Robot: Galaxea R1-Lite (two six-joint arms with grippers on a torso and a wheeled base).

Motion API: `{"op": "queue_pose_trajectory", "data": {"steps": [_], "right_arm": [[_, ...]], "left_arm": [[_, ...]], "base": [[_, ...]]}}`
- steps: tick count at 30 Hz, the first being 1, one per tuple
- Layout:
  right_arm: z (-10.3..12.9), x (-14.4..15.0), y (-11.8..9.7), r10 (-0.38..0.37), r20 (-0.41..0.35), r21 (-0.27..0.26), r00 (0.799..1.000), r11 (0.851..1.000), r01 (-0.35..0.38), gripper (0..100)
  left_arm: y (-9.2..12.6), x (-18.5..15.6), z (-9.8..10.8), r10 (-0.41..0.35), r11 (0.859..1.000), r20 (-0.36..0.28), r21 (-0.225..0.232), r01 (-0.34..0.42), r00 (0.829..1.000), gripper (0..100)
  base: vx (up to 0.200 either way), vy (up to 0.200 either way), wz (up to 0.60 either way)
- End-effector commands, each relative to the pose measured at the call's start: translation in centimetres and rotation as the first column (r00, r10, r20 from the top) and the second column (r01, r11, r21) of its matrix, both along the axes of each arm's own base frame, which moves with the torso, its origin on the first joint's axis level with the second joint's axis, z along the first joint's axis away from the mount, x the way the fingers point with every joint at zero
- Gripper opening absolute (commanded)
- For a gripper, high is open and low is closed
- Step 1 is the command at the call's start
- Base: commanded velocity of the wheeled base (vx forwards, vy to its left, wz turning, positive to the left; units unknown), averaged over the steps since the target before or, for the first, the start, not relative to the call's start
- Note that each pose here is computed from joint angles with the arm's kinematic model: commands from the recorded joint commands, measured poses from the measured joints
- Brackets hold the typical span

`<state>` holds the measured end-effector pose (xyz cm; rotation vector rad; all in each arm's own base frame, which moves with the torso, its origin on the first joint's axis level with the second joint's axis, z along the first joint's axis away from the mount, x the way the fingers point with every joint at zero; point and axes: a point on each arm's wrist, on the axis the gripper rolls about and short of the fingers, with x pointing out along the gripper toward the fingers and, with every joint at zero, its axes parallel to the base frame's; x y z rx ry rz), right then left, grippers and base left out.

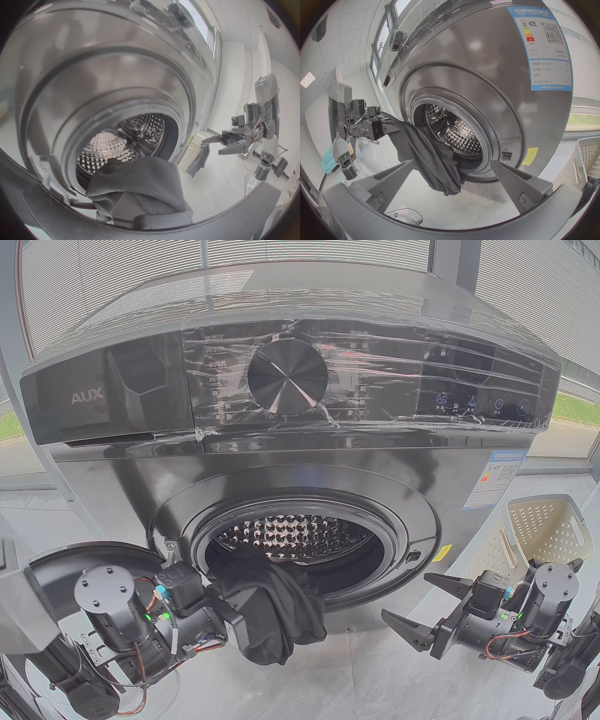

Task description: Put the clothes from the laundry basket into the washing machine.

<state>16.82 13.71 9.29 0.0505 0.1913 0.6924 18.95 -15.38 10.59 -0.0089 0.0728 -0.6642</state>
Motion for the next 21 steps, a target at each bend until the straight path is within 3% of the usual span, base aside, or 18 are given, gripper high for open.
{"op": "queue_pose_trajectory", "data": {"steps": [1, 6, 11, 12, 13, 14, 15, 16, 20, 21], "right_arm": [[0.2, -0.5, 0.4, 0.022, 0.006, 0.006, 1.0, 1.0, -0.022, 100], [0.2, -0.5, 0.5, 0.024, 0.009, 0.005, 1.0, 1.0, -0.024, 100], [0.1, -0.6, 0.5, 0.027, 0.007, 0.003, 1.0, 1.0, -0.027, 100], [0.1, -0.5, 0.5, 0.027, 0.007, 0.001, 1.0, 1.0, -0.027, 100], [0.1, -0.5, 0.5, 0.027, 0.007, 0.001, 1.0, 1.0, -0.027, 100], [0.0, -0.5, 0.6, 0.027, 0.005, 0.0, 1.0, 1.0, -0.027, 100], [0.0, -0.5, 0.6, 0.027, 0.005, 0.0, 1.0, 1.0, -0.027, 100], [0.0, -0.5, 0.6, 0.03, 0.004, -0.001, 1.0, 1.0, -0.03, 100], [0.0, -0.5, 0.6, 0.03, 0.002, -0.003, 1.0, 1.0, -0.03, 100], [-0.1, -0.5, 0.6, 0.03, 0.002, -0.003, 1.0, 1.0, -0.03, 100]], "left_arm": [[-2.2, 1.1, -3.4, -0.026, 0.997, -0.088, 0.073, 0.032, 0.996, 0], [-4.0, 3.3, -5.5, -0.023, 0.996, -0.117, 0.078, 0.032, 0.993, 0], [-6.6, 7.4, -7.4, -0.014, 0.999, -0.088, 0.028, 0.016, 0.996, 0], [-8.1, 9.4, -7.7, -0.01, 1.0, -0.063, -0.029, 0.008, 0.998, 0], [-8.3, 9.7, -7.8, -0.007, 0.999, -0.06, -0.039, 0.005, 0.998, 0], [-9.3, 10.8, -8.2, 0.002, 0.997, -0.057, -0.082, -0.007, 0.998, 0], [-9.3, 10.8, -8.2, 0.002, 0.997, -0.057, -0.082, -0.007, 0.998, 0], [-10.1, 12.0, -8.6, 0.02, 0.992, -0.059, -0.12, -0.027, 0.998, 0], [-10.4, 14.4, -9.8, 0.062, 0.989, -0.054, -0.13, -0.069, 0.997, 0], [-10.6, 16.2, -9.9, 0.109, 0.983, -0.042, -0.142, -0.114, 0.993, 0]], "base": [[0.0, 0.0, 0.0], [0.0, 0.0, 0.0], [0.0, 0.0, 0.0], [0.0, 0.0, 0.0], [0.0, 0.0, 0.0], [0.0, 0.0, 0.0], [0.0, 0.0, 0.0], [0.0, 0.0, 0.0], [0.0, 0.0, 0.0], [0.0, 0.0, 0.0]]}}
